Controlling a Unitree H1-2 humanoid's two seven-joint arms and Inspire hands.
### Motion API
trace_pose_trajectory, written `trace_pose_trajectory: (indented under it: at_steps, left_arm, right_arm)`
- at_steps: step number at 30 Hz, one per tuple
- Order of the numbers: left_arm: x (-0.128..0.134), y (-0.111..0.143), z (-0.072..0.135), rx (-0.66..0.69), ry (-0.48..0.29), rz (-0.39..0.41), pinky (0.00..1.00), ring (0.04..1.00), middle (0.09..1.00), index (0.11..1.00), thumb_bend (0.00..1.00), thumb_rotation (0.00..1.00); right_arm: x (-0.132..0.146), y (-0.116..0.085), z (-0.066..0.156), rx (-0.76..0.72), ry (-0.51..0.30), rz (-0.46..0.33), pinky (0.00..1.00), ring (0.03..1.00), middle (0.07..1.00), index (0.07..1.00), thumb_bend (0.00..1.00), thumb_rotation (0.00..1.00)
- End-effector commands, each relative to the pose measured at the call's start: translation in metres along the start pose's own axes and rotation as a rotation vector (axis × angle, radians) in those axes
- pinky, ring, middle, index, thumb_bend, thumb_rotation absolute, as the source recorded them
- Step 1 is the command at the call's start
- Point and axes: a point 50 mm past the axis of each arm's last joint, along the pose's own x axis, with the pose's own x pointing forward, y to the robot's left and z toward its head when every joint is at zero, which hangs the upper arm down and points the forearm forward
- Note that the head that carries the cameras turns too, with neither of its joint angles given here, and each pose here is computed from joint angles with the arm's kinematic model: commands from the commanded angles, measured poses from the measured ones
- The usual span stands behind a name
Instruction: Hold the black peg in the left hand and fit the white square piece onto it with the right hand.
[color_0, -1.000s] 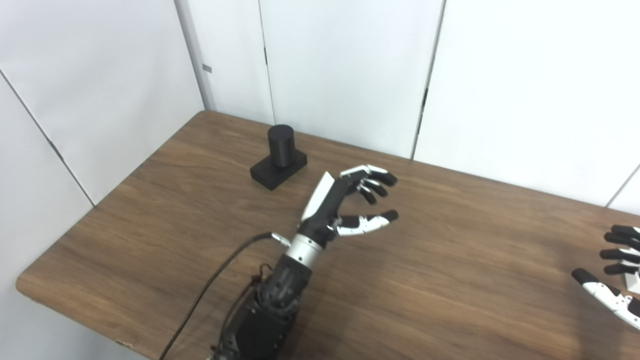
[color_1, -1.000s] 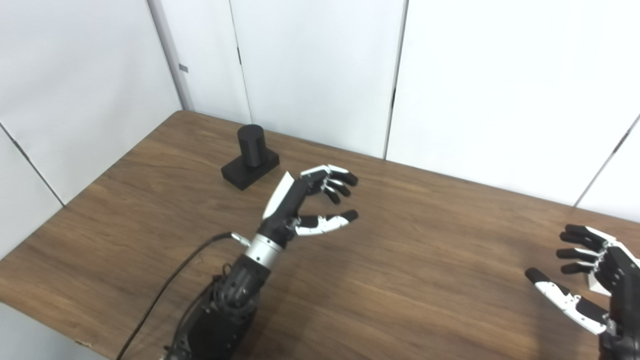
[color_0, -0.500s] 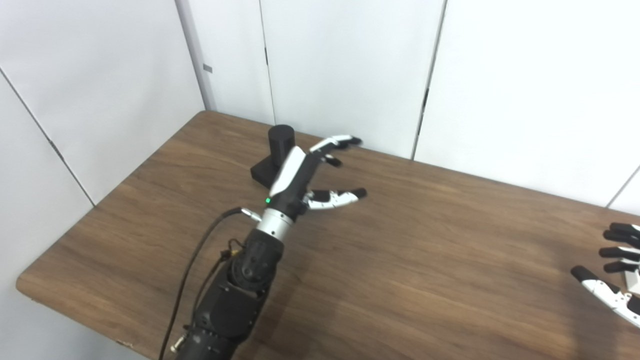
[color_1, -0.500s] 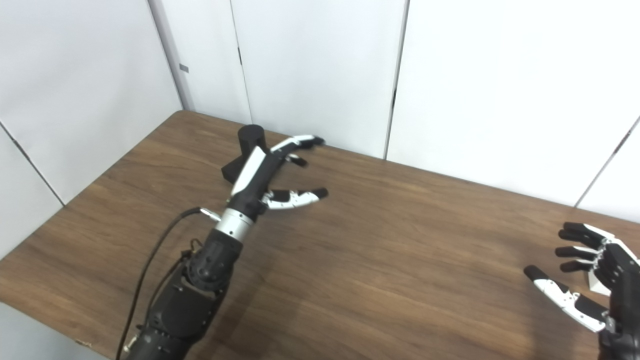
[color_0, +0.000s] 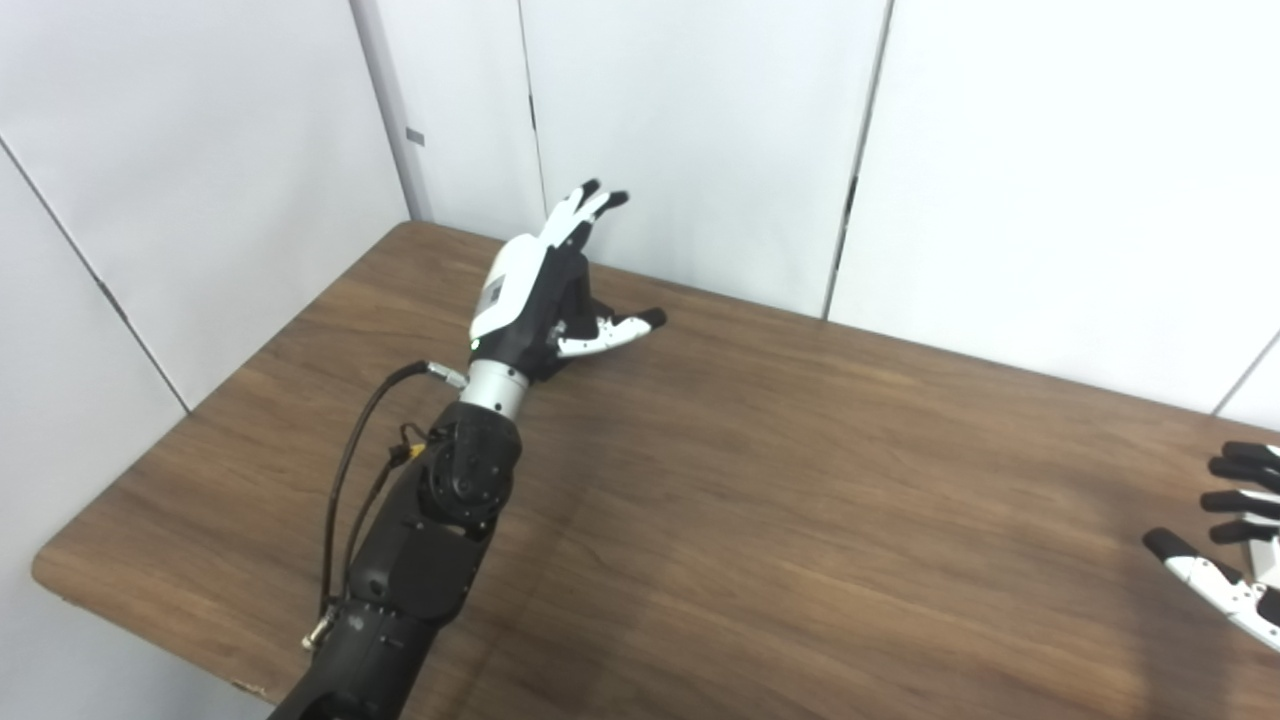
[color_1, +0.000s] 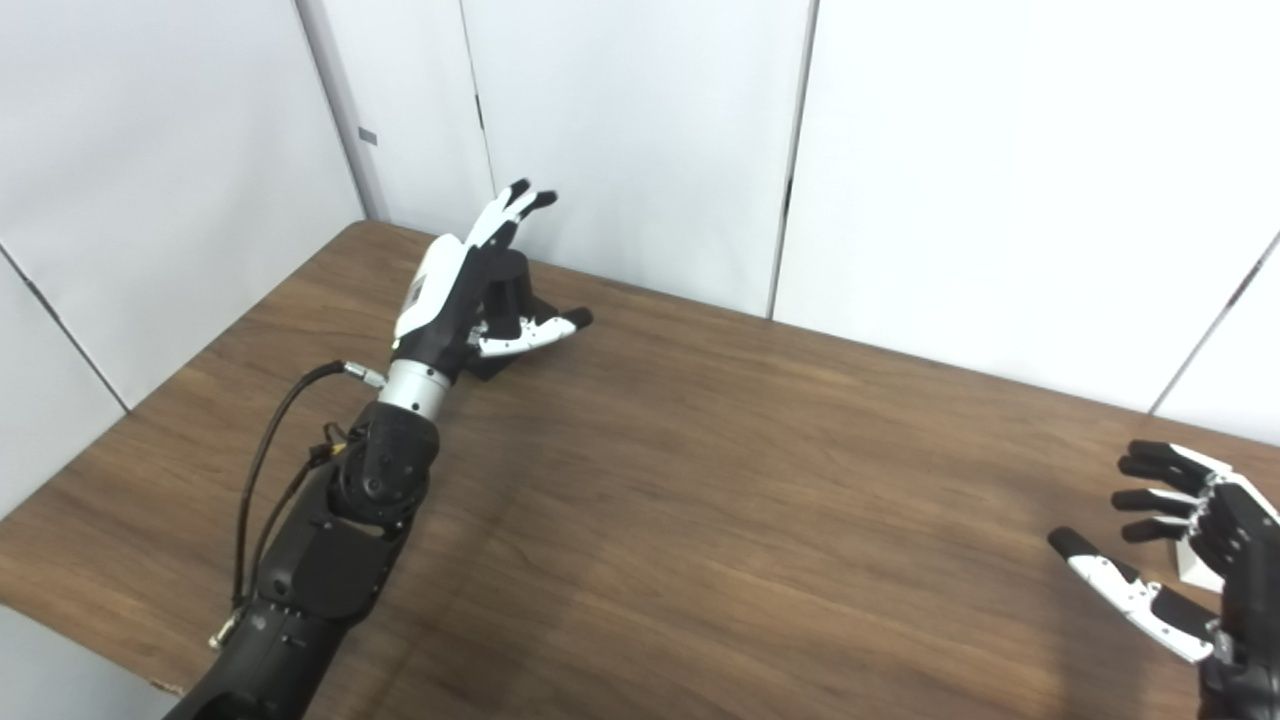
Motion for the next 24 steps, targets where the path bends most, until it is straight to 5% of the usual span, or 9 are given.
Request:
trace_pose_trajectory:
  at_steps: [1, 13, 24]
  left_arm:
    - [0.019, 0.022, 0.01, 0.028, -0.048, 0.072, 0.94, 1.0, 1.0, 0.922, 0.83, 0.23]
    - [0.04, 0.036, 0.004, 0.27, 0.031, 0.101, 1.0, 1.0, 1.0, 0.957, 1.0, 0.33]
    - [0.042, 0.038, -0.003, 0.401, 0.193, 0.09, 1.0, 1.0, 1.0, 0.94, 1.0, 0.46]
  right_arm:
    - [0.009, -0.002, 0.017, 0.002, -0.075, -0.014, 0.45, 0.58, 0.663, 0.662, 0.57, 0.0]
    - [0.008, -0.003, 0.016, 0.004, -0.072, -0.01, 0.46, 0.584, 0.677, 0.681, 0.55, 0.0]
    - [0.007, -0.004, 0.019, 0.01, -0.072, -0.013, 0.46, 0.584, 0.674, 0.679, 0.54, 0.0]
